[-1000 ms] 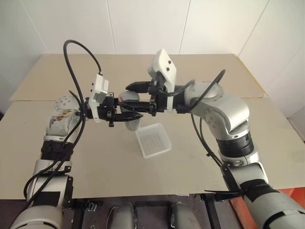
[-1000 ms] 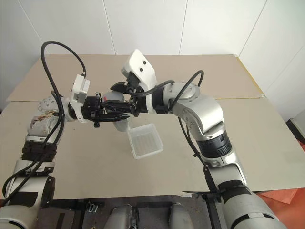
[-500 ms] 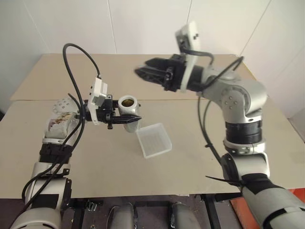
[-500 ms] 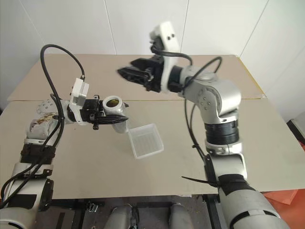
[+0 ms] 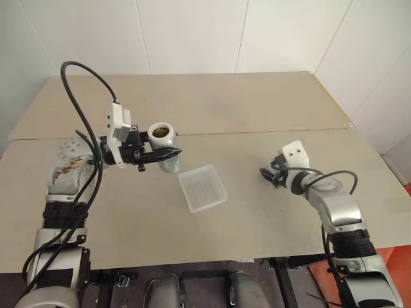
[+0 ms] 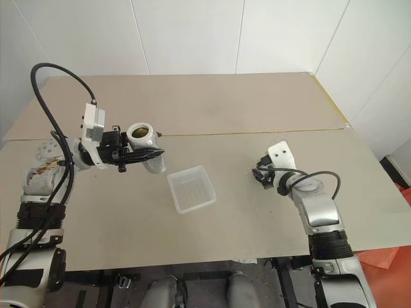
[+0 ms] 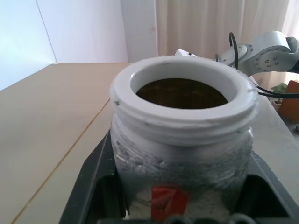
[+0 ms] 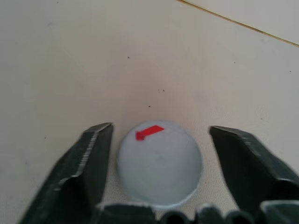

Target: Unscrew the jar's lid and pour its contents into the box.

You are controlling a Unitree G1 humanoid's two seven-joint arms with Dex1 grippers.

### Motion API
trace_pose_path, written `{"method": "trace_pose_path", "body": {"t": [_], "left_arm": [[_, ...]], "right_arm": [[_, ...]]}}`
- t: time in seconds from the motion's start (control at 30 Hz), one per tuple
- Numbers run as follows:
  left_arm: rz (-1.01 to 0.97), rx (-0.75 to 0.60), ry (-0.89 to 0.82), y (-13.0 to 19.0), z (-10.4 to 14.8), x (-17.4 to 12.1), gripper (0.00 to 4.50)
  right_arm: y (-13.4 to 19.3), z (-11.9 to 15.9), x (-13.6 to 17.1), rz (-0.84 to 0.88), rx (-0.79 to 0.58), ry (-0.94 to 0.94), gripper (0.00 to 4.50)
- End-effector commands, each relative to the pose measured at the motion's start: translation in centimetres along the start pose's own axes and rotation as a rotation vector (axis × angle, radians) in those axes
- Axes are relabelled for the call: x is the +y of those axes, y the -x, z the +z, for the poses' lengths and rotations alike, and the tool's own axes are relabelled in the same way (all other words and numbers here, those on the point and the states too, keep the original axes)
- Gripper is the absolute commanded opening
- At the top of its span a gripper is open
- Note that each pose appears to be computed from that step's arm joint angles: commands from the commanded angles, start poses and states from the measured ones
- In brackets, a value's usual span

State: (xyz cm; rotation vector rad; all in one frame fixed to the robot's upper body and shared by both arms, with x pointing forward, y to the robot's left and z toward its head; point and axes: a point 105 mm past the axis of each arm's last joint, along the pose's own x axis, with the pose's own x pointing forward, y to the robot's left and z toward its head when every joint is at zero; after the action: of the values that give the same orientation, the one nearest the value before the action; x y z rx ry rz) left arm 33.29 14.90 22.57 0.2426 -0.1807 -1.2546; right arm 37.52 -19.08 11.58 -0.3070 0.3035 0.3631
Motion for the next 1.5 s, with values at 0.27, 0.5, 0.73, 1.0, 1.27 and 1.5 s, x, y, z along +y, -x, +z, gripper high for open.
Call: {"method": "trace_pose_path", "body": {"t": [0.27,0.5,0.73,1.0,1.27,1.5], "left_arm": [[0.114,0.192,-0.963,-4.1,1.3,2.3,2.03],[-0.009,0.055,-1.676,-8.6,1.8,0.2,2.03],[-0.153,-0.114,-2.064,-10.6,-1.4,-1.2,2.03],[-0.176,-0.092,-2.231,-10.8,-3.0,-0.5,2.03],[-0.079,-0.119,-2.229,-10.8,-1.8,-0.1,2.03],[0.449,0.110,-1.549,-8.0,0.8,5.0,2.03]], "right_arm": [[8.3,8.7,2.1,0.527,-0.112,-0.096,4.43],[10.2,9.5,5.4,0.827,0.000,-0.047,4.43],[10.0,10.7,5.7,0.839,-0.043,0.020,4.43],[11.1,12.7,6.2,0.863,-0.151,0.022,4.43],[11.3,12.3,6.5,0.867,-0.163,0.034,4.43],[10.6,12.0,7.0,0.794,-0.273,0.165,4.43]]}}
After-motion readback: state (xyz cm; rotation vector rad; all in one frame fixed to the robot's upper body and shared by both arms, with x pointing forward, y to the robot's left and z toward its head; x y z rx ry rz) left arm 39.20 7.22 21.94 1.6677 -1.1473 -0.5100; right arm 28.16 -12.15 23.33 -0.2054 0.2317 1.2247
